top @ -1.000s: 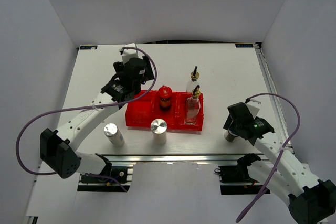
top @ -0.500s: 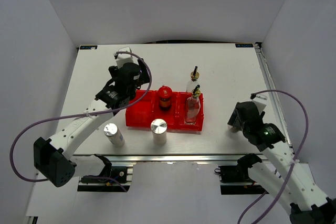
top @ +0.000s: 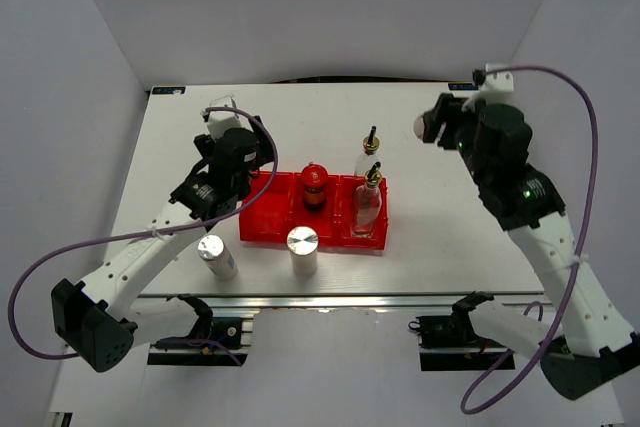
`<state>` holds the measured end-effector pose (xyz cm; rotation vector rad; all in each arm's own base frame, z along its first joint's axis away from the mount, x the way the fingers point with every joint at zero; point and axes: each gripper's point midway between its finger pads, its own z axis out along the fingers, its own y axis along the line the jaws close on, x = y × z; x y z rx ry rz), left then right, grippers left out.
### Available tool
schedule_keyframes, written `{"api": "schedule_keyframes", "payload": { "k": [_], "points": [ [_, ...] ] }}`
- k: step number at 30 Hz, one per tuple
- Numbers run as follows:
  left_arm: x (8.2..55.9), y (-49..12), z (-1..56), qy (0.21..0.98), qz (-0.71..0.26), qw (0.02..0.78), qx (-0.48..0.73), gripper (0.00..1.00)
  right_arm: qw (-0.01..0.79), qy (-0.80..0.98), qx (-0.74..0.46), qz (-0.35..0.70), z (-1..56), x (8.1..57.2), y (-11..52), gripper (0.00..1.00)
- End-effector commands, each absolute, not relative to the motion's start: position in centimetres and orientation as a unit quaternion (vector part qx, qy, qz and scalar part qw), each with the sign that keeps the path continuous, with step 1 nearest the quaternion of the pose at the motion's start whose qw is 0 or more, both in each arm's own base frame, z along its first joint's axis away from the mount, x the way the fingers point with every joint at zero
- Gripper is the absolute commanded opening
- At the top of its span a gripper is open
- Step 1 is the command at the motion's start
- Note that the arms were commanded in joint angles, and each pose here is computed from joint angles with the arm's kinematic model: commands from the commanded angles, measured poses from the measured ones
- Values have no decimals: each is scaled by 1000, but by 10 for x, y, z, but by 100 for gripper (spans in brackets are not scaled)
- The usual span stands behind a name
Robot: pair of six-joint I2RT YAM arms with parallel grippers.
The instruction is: Organize the condiment bottles
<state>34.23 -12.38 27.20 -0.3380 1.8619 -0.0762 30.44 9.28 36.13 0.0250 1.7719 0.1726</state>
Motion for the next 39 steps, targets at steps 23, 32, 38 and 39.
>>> {"api": "schedule_keyframes", "payload": {
  "k": [23, 32, 38, 39],
  "points": [
    [317, -69, 282, 772, 3, 596, -218, 98, 496, 615, -508, 343, 397, 227, 387, 0],
    [317, -74, 276, 778, -5, 593, -206, 98, 445, 690, -470, 324, 321, 231, 389, 0],
    [317, -75, 275, 780, -6, 592, -201, 98, 439, 720, -447, 299, 292, 245, 390, 0],
    [317, -76, 273, 782, -6, 591, -199, 98, 430, 725, -447, 298, 284, 244, 391, 0]
  ]
}}
